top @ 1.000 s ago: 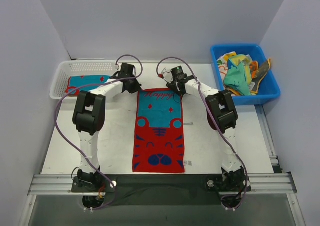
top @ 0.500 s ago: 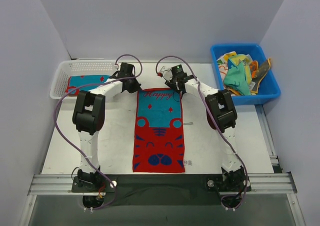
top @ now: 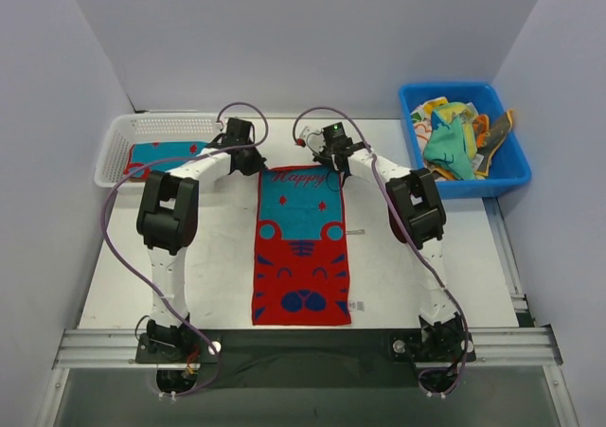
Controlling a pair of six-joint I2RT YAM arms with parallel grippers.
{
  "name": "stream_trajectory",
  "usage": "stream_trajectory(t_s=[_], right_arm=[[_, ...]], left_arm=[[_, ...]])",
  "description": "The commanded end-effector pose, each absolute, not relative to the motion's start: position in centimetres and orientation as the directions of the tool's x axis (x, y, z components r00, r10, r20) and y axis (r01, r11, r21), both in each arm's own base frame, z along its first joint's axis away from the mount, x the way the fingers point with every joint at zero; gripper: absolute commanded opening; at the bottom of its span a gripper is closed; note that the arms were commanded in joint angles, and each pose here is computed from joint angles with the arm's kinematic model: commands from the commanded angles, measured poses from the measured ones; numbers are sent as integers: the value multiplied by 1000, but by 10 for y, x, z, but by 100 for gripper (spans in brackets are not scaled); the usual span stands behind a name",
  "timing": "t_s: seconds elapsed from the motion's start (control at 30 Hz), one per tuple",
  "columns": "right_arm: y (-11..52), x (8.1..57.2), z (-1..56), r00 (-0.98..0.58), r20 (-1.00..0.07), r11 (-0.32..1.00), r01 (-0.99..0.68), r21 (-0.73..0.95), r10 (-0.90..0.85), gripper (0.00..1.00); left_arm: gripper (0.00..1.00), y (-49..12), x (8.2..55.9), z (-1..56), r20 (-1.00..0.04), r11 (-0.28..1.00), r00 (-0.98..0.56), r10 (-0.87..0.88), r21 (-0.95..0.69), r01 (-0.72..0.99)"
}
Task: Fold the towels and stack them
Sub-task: Fold the towel
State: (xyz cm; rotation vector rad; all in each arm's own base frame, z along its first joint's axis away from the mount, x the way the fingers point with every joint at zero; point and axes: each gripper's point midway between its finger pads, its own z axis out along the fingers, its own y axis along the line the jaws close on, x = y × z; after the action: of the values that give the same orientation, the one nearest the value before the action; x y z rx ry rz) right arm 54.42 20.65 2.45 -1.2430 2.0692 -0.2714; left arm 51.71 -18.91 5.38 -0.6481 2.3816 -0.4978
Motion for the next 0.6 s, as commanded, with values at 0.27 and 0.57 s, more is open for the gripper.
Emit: stream_trajectory(t_s=[0.27,0.57], right_arm=[[203,560,92,-255,-543,566,-620,-543,-800,0],[182,589,141,-252,-562,605,-487,-630,-788,0]], left_arm=[[0,-171,551,104,-514,790,-626,-586,-535,-300],[0,-164,591,153,-546,759,-555,-627,-590,-277]])
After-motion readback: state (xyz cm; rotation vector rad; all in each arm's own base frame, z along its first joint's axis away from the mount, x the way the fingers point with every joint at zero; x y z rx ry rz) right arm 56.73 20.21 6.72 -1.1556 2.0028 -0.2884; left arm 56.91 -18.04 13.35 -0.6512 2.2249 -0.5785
